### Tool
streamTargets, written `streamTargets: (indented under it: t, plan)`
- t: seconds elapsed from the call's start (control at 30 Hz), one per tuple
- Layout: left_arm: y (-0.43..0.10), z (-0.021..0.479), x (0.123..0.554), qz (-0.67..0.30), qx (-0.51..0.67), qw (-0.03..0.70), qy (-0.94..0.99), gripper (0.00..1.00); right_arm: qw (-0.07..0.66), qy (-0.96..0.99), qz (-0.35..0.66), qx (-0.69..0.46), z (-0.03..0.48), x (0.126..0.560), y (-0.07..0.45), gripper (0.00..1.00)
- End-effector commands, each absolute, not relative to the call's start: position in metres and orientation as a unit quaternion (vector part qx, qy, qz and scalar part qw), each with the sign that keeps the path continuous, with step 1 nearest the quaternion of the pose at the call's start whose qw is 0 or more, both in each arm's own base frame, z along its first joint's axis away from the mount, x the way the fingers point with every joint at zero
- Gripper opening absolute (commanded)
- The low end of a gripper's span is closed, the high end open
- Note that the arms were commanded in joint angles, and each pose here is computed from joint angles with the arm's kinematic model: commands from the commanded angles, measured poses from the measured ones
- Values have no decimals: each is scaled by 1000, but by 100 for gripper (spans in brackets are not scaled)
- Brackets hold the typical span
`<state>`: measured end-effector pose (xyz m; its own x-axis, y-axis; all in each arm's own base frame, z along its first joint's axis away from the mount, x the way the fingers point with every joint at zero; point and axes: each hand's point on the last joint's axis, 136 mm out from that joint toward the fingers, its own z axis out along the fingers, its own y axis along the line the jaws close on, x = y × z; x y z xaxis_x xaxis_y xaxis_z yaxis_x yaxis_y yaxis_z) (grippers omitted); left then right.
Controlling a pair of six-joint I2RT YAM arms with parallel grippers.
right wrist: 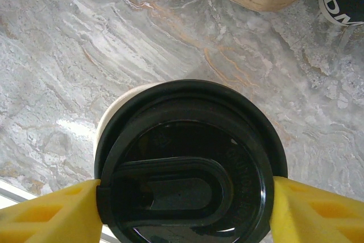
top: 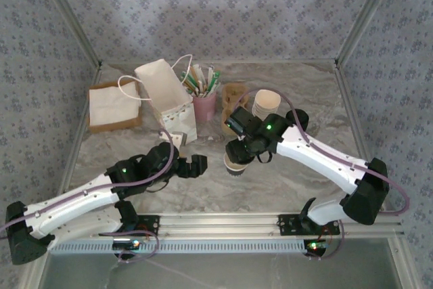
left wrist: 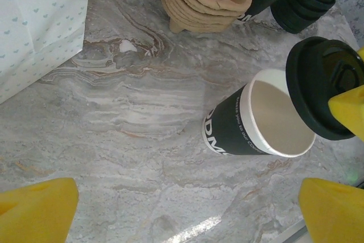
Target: Pack the takeout coffee
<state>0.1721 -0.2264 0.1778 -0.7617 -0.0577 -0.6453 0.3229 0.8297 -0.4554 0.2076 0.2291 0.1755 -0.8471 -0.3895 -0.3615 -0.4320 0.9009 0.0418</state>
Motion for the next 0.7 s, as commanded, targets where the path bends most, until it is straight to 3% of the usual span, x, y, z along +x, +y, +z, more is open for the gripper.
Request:
streamTargets:
  t: [0.0, 0.67]
  plan:
    - [-229, 182, 175, -292, 81, 359, 883, 99, 175, 961, 56, -206, 175, 210, 234, 72]
    - [-238, 175, 177, -302, 88, 360, 879, 100, 140, 966, 76, -206, 146, 198, 240, 73]
